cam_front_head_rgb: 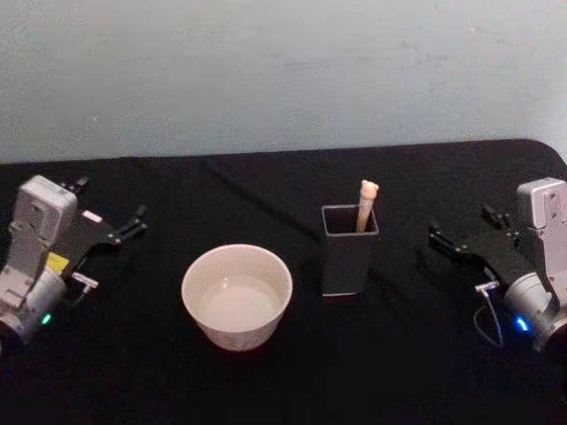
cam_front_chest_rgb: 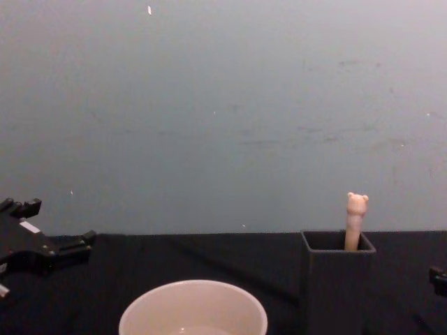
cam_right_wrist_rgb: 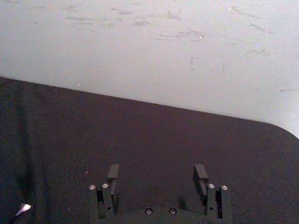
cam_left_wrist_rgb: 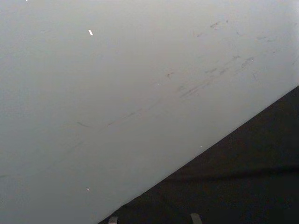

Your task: Pick up the stirring spoon with one hand, stir inside the cup, then place it back in its original position.

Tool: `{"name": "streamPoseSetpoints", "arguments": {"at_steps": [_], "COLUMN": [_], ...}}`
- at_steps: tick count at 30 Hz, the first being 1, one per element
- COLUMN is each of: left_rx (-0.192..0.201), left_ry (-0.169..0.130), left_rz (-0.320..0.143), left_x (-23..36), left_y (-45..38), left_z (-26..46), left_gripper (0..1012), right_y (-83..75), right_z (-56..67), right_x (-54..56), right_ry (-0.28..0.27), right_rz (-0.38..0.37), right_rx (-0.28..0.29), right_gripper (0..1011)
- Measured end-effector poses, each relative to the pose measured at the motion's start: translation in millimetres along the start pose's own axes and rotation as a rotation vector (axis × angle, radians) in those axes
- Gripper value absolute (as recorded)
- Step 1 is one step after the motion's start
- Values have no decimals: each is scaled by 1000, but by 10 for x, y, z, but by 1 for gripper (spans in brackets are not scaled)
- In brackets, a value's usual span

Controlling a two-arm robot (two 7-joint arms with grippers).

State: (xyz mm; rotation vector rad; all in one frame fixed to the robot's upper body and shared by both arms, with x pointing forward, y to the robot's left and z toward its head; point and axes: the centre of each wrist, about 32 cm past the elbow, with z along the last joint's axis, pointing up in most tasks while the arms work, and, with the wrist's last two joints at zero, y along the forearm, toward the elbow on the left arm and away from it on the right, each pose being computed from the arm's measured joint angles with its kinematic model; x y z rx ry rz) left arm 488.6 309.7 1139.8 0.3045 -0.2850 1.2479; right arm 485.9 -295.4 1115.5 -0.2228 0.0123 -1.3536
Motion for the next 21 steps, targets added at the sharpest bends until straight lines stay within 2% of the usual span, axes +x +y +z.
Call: {"name": "streamPoseSetpoints", "arguments": {"at_steps": [21], "left_rx": [0], "left_ry": [0], "left_rz": [0], "left_x": [0], "left_y": [0], "left_z": [0], "left_gripper": [1001], "right_y": [0], "right_z": [1], "right_x": [-1], "right_ry": [0], "right_rz": [0], "right_rx": [1], "right_gripper": [1002]}}
